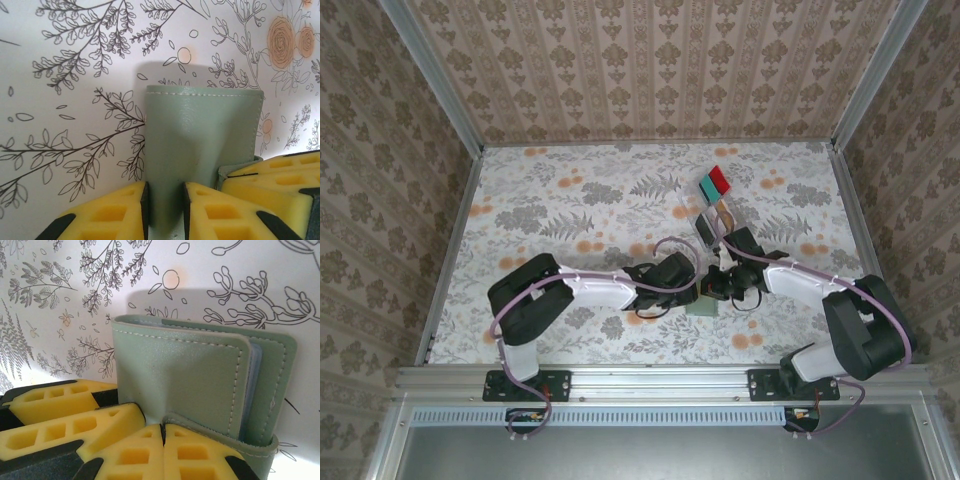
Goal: Put the credit cards into the card holder
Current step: Close the button on the card holder.
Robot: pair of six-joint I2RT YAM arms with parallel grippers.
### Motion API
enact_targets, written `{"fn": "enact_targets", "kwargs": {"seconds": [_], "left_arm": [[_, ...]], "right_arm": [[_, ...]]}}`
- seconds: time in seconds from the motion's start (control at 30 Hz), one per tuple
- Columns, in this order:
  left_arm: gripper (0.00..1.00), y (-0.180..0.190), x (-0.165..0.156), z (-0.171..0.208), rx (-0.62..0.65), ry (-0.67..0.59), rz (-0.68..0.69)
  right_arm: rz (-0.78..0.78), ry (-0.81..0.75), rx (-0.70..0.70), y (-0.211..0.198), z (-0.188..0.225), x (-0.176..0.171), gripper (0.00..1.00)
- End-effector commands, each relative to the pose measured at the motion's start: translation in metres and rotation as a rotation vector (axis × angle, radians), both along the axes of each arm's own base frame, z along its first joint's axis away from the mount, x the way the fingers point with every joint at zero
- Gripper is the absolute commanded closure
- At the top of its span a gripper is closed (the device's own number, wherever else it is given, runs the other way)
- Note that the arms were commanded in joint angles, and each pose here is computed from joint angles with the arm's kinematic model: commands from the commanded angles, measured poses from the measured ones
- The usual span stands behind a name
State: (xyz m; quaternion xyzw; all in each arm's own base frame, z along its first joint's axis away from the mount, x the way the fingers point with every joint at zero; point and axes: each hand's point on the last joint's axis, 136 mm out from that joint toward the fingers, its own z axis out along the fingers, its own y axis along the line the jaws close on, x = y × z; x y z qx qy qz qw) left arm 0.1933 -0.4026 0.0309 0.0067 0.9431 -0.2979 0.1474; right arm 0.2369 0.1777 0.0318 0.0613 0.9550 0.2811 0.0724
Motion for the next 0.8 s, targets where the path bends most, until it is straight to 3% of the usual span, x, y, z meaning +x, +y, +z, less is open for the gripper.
{"fn": "enact_targets", "kwargs": {"seconds": [0.0,0.13,0.33,0.43,0.57,0.67,0.73,0.77], "left_arm": [[0.75,0.016,-0.002,0.007,0.019,-0.023,0.031],[0.71,0.031,-0.004,0.006,0.035,-0.032,0.057],[0.6,0.035,-0.001,0.02,0.018,-0.083,0.049],[0.56,0.039,0.003,0.029,0.026,-0.116,0.058],[0.53,0.047,0.008,0.04,0.031,-0.166,0.075],[0.52,0.061,0.013,0.048,0.067,-0.205,0.088],[0.48,0.075,0.017,0.056,0.108,-0.246,0.105],[0.46,0.082,0.019,0.061,0.123,-0.265,0.115]], "right_arm": [[-0.022,0.12,-0.111,-0.018,-0.032,-0.033,1.0],[0.026,0.081,-0.117,-0.015,-0.022,-0.028,0.94],[0.055,-0.127,-0.021,-0.002,0.042,-0.006,0.63],[0.005,-0.252,-0.043,-0.013,0.075,0.004,0.5],[-0.138,-0.43,-0.252,-0.064,0.106,0.02,0.39],[-0.321,-0.536,-0.512,-0.125,0.128,0.025,0.32],[-0.427,-0.624,-0.662,-0.16,0.145,0.028,0.15],[-0.45,-0.665,-0.715,-0.17,0.151,0.031,0.12]]}}
